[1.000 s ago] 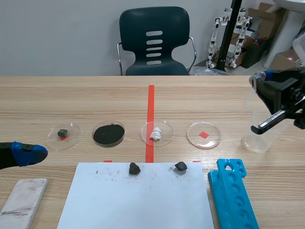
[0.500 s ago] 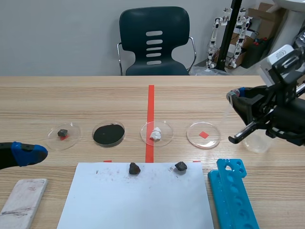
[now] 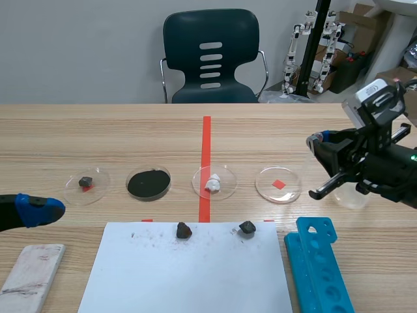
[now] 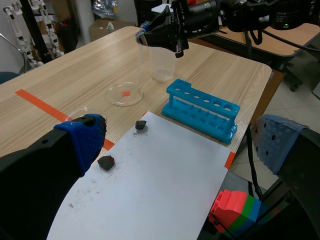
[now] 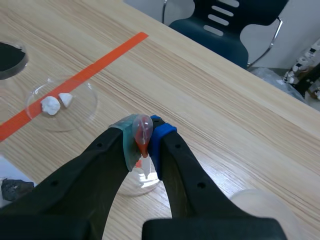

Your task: Draw acid from the petri dish

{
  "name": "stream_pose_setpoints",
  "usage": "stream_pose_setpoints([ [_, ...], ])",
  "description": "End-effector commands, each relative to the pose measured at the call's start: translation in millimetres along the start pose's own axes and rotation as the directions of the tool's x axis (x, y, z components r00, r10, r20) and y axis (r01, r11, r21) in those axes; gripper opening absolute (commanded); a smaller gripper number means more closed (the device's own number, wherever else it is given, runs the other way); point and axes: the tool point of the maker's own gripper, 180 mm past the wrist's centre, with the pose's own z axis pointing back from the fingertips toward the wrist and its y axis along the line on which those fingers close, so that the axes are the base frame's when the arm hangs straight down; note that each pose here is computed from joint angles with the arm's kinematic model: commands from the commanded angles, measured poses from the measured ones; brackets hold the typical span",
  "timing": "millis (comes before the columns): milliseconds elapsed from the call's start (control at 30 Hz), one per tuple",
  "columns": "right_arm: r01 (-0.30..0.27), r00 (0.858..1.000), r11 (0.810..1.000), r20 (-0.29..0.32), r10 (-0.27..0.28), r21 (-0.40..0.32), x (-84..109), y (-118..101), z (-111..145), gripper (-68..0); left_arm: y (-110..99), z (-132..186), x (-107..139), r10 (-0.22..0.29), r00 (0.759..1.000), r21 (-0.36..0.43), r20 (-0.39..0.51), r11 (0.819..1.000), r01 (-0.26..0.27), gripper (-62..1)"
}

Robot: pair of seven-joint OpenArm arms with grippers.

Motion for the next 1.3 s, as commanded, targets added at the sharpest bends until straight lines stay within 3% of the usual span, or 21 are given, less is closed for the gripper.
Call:
stream_pose_setpoints([
  [0, -0.012, 0.999, 1.0, 0.05, 0.012, -0.002, 16.3, -3.7, -4.7, -66.6, -1.7, -1.1, 5.4, 0.013, 0.999, -0.002, 0.029, 1.0, -0.013, 0.6],
  [433, 0.006, 0.998, 1.0, 0.069, -0.007, 0.015, 19.1, 7.5, -9.3, -66.6, -1.7, -1.1, 5.4, 0.013, 0.999, -0.002, 0.029, 1.0, -0.013, 0.6],
  [933, 0.031, 0.999, 1.0, -0.015, -0.031, 0.0, -10.9, 3.1, -6.4, -66.6, -1.7, -1.1, 5.4, 0.013, 0.999, -0.002, 0.029, 1.0, -0.013, 0.6],
  [1267, 0.032, 0.999, 0.999, -0.014, -0.032, 0.0, -11.1, 2.8, -6.4, -66.6, -1.7, -1.1, 5.4, 0.013, 0.999, -0.002, 0.029, 1.0, -0.013, 0.6],
])
